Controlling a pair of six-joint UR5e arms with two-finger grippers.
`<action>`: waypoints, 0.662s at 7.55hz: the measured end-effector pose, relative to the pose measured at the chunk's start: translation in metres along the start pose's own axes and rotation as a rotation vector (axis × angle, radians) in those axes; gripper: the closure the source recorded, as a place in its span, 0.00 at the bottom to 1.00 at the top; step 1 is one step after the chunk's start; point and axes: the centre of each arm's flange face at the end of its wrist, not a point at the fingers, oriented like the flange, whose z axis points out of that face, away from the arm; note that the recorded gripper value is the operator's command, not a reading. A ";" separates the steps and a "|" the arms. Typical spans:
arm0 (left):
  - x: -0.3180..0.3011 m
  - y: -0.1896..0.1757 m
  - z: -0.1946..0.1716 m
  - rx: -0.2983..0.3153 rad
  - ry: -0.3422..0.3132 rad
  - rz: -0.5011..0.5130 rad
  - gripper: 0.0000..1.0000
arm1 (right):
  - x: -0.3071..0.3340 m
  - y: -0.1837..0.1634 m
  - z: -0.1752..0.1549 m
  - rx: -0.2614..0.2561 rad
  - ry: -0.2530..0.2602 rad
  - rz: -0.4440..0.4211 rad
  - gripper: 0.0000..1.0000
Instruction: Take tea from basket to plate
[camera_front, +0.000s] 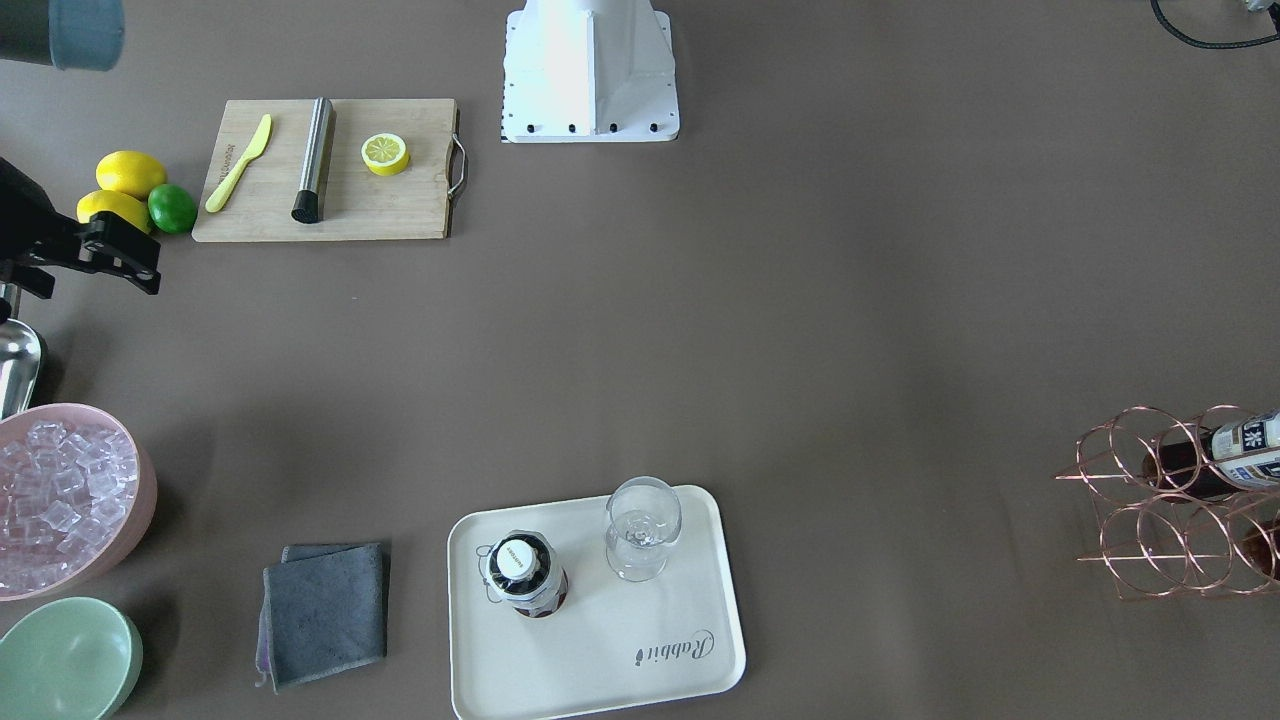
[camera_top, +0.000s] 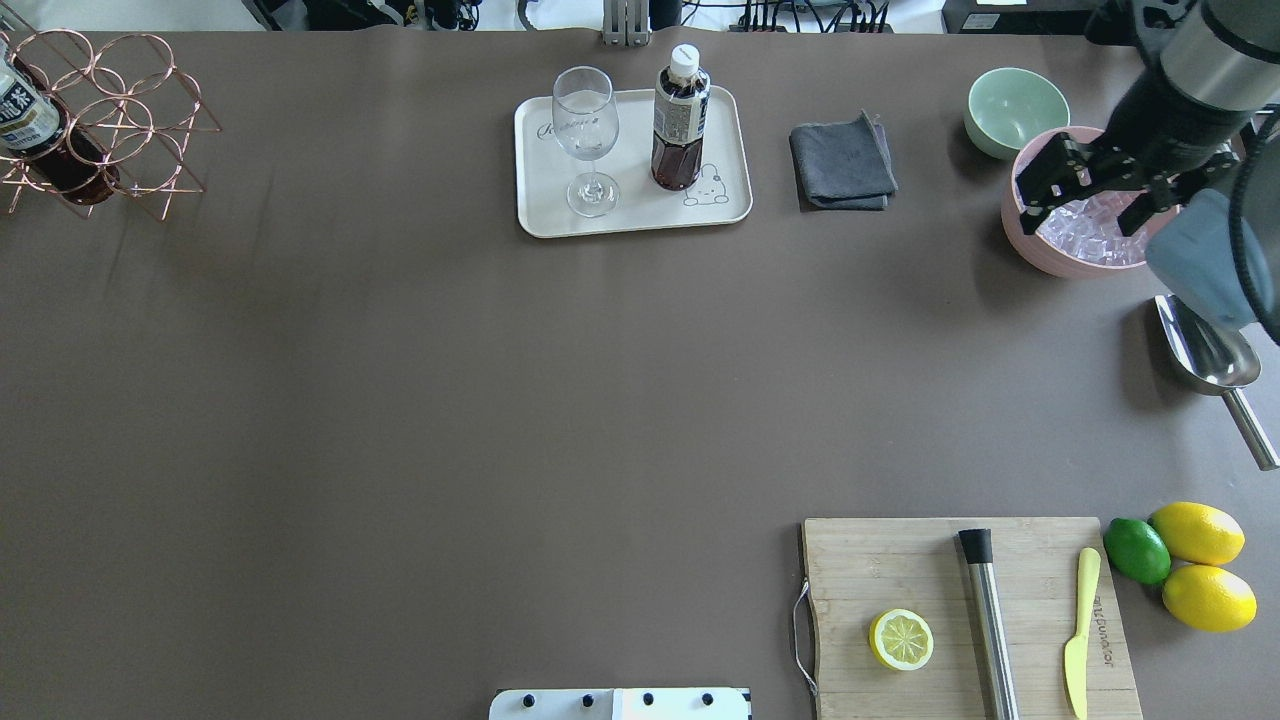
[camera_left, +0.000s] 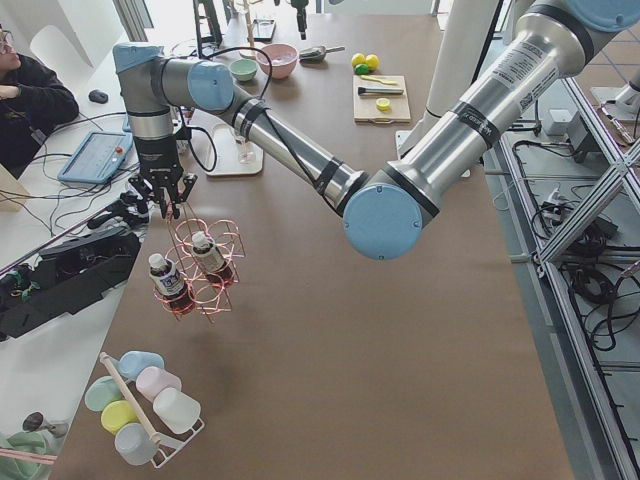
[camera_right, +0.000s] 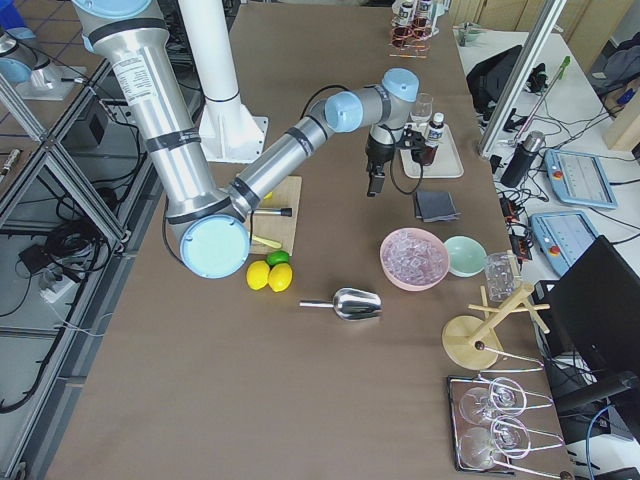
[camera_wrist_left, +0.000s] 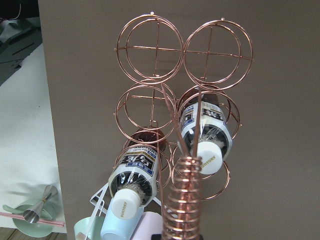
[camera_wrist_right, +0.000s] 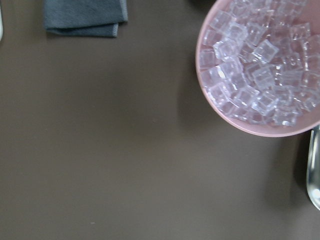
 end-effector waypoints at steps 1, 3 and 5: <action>-0.011 0.000 0.017 0.001 -0.001 0.004 1.00 | 0.043 0.019 0.002 -0.008 0.026 -0.036 0.00; -0.021 -0.007 0.041 0.003 0.002 0.017 1.00 | 0.126 0.068 0.010 -0.039 0.061 -0.041 0.00; -0.028 -0.020 0.054 0.003 0.007 0.034 1.00 | 0.215 0.107 0.004 -0.043 0.119 -0.033 0.00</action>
